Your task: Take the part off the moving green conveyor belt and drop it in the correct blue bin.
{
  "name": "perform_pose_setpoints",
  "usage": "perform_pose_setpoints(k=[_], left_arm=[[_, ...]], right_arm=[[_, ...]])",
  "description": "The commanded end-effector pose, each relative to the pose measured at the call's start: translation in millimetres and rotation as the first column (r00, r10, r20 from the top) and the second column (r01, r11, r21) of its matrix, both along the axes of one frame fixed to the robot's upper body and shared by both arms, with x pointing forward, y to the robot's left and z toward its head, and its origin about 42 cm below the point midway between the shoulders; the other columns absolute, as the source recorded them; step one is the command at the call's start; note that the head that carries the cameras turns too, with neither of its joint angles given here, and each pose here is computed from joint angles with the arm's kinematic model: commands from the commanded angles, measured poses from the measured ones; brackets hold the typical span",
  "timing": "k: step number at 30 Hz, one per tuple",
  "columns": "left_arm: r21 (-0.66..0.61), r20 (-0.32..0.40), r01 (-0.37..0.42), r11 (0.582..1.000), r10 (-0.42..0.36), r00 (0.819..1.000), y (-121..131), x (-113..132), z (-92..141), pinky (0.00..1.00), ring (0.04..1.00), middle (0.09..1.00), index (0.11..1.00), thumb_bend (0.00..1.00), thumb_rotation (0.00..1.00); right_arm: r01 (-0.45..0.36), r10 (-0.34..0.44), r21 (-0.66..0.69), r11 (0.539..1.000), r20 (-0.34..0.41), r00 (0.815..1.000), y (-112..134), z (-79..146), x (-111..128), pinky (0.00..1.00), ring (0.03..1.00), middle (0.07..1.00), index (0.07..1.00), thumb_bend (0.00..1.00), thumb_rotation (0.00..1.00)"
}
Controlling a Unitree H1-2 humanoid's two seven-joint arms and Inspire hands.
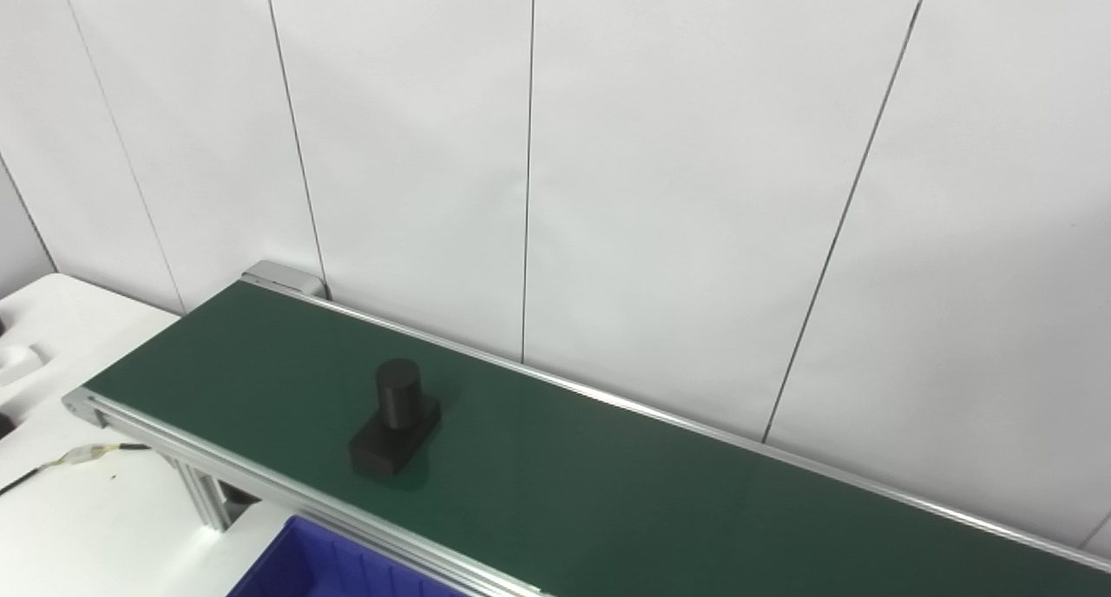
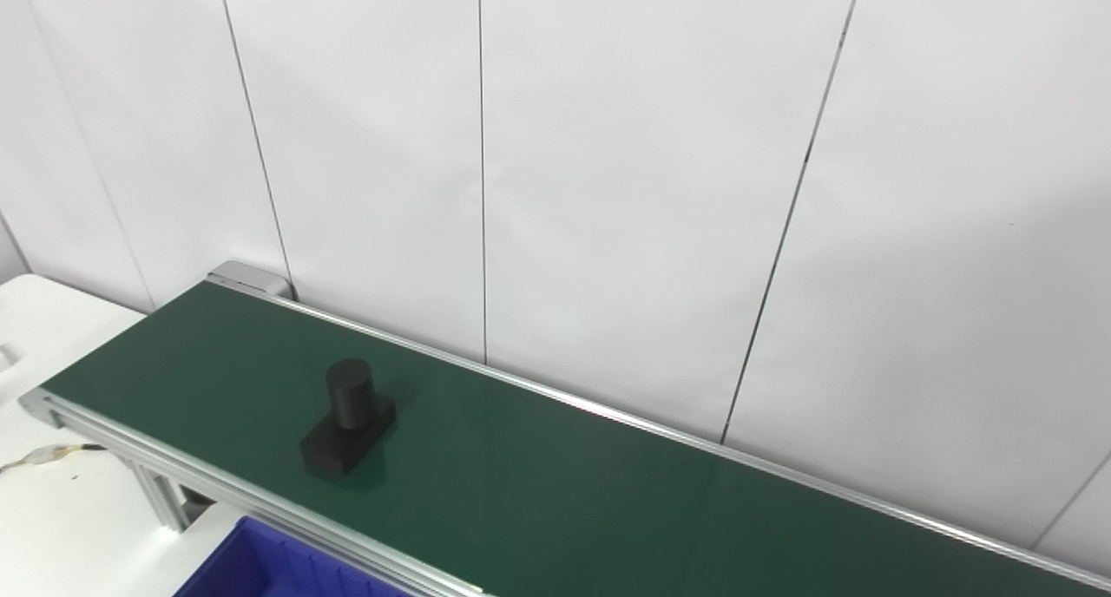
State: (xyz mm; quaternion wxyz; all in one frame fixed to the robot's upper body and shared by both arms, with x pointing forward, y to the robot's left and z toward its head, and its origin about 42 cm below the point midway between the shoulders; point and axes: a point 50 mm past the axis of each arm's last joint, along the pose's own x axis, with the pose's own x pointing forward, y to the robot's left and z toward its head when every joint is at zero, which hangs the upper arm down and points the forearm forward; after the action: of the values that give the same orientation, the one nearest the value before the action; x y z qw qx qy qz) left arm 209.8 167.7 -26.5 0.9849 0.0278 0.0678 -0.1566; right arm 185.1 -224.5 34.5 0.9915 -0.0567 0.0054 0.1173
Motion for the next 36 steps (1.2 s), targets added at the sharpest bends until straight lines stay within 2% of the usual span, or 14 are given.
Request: perform_pose_setpoints(k=[1, 5, 22, 36], left_arm=[[-0.01, 0.076, -0.01, 1.0, 0.01, 0.997, 1.7, 15.9, 13.5, 0.46, 0.57, 0.642, 0.683, 0.91, 0.53], [-0.014, 0.077, -0.014, 1.0, 0.015, 0.997, 1.0, 16.3, 13.7, 0.42, 0.539, 0.622, 0.662, 1.0, 0.54], [-0.01, 0.094, -0.008, 1.0, 0.008, 0.996, 0.6, 15.4, 17.7, 0.41, 0.545, 0.633, 0.679, 1.0, 0.58], [-0.01, 0.099, -0.006, 1.0, 0.007, 0.995, -1.5, 15.2, 18.8, 0.41, 0.551, 0.638, 0.683, 1.0, 0.6]], right_arm=[[-0.004, 0.003, 0.009, 1.0, 0.075, 0.997, -1.2, 13.2, 3.0, 0.48, 0.592, 0.729, 0.844, 0.62, 0.26], [-0.006, 0.005, 0.009, 1.0, 0.081, 0.997, -2.1, 14.3, 2.9, 0.47, 0.598, 0.731, 0.848, 0.64, 0.3], [-0.003, 0.002, 0.009, 1.0, 0.089, 0.996, -3.0, 18.9, 2.4, 0.48, 0.608, 0.738, 0.842, 0.72, 0.41], [-0.002, 0.001, 0.005, 1.0, 0.111, 0.994, -5.8, 24.5, 1.3, 0.48, 0.605, 0.74, 0.846, 0.72, 0.42]])
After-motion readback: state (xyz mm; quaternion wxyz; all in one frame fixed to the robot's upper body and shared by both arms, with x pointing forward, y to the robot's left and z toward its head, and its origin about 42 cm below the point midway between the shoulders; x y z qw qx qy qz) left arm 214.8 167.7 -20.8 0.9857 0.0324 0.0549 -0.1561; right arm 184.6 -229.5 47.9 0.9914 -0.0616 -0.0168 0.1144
